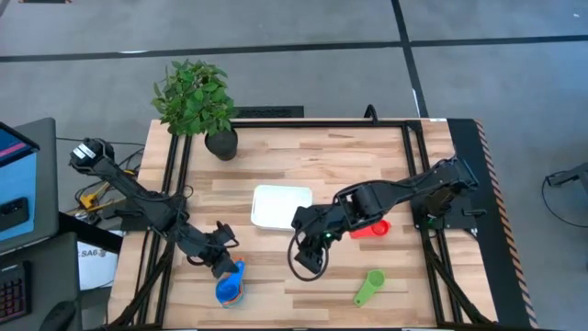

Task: Nest measuring cups in basket
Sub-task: Stack the blue measuring cup into the orange measuring cup

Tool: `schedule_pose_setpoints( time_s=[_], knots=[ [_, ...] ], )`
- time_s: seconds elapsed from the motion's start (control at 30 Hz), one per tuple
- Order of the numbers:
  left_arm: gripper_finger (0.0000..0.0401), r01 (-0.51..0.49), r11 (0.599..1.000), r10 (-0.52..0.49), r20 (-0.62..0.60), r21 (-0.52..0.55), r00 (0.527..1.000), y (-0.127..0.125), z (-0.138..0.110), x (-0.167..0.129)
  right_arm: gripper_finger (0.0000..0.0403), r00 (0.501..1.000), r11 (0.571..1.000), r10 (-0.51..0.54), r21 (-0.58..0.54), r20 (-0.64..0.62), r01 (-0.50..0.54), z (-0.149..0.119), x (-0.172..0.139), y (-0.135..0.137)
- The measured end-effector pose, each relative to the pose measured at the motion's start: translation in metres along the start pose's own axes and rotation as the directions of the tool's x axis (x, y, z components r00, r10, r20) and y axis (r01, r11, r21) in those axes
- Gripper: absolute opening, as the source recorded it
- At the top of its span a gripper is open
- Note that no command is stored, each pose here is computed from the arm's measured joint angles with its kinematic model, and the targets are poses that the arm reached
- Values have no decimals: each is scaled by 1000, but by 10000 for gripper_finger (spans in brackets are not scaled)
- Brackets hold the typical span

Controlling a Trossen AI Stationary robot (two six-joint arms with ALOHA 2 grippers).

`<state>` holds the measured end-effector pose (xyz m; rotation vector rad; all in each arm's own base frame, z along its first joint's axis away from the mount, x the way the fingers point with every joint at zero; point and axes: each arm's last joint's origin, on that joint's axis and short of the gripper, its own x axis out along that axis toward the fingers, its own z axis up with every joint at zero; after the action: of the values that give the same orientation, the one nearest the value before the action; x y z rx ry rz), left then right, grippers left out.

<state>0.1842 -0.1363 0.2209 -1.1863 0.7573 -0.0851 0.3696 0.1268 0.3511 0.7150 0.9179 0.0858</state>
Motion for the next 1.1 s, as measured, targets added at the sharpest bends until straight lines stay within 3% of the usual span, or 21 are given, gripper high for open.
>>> schedule_pose_setpoints(
  time_s=[0.43, 0.87, 1.1],
  knots=[
    [19, -53, 997, 53, 2, -57, 999, 5, -1, 0, 210, 1000, 1000, 0, 16, -2, 0, -4, 1, 3],
    [135, -103, 986, 104, 4, -132, 995, 10, -1, -1, 213, 1000, 1000, -11, 21, -4, 11, -5, 1, 3],
    [173, -160, 978, 154, -54, -135, 987, 15, -1, -1, 214, 999, 999, -29, 20, -15, 29, -6, 1, 1]
  ],
)
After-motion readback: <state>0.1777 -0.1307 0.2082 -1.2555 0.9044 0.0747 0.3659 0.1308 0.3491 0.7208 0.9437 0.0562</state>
